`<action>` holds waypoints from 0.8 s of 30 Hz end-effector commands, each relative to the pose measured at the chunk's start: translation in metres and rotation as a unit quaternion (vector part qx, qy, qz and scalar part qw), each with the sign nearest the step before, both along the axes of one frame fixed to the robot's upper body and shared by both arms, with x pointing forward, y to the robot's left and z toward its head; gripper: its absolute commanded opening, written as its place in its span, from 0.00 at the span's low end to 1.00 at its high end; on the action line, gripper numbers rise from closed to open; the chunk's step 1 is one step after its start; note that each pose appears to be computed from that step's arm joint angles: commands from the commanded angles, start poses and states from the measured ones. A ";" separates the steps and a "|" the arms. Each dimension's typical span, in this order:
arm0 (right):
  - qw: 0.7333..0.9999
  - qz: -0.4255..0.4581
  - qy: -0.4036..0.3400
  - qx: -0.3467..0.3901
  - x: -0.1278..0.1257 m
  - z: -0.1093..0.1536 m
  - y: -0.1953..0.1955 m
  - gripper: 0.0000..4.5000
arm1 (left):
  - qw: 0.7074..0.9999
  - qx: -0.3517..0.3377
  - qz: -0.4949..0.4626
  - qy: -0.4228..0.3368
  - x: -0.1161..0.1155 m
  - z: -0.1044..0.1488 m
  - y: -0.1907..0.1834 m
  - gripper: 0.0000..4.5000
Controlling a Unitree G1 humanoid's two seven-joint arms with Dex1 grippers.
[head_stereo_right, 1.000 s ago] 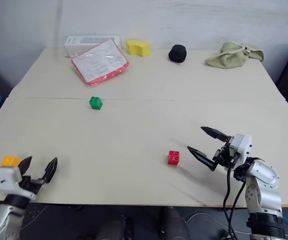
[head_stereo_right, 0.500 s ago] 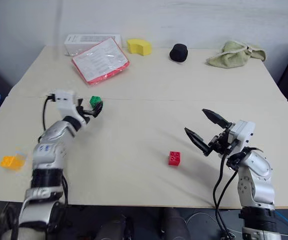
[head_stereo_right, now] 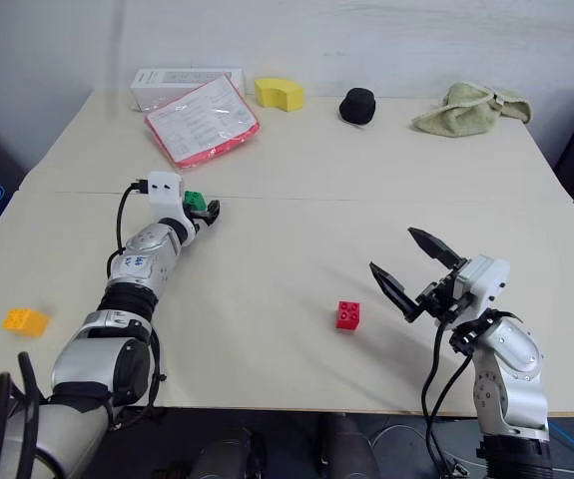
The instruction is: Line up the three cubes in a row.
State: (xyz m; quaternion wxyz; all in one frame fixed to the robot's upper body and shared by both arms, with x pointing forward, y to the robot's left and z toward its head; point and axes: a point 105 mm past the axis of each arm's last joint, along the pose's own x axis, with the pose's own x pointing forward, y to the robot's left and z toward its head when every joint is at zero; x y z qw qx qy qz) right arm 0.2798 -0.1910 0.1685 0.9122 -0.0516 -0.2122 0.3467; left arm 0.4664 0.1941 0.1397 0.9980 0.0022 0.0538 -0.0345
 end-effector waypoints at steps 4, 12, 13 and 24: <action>0.999 -0.005 -0.033 -0.005 -0.005 0.013 -0.001 1.00 | 0.999 0.005 -0.005 -0.037 0.006 0.022 -0.004 0.73; 0.999 -0.006 -0.033 -0.006 -0.003 0.013 -0.002 1.00 | 0.999 0.023 -0.018 -0.039 0.000 0.019 0.003 0.33; 0.999 -0.006 -0.033 -0.006 -0.002 0.013 -0.003 1.00 | 0.997 0.011 -0.032 -0.062 -0.002 0.027 0.001 0.33; 0.989 0.071 -0.012 -0.127 -0.019 0.000 0.001 1.00 | 0.801 0.105 -0.578 -0.118 -0.147 0.076 -0.089 0.33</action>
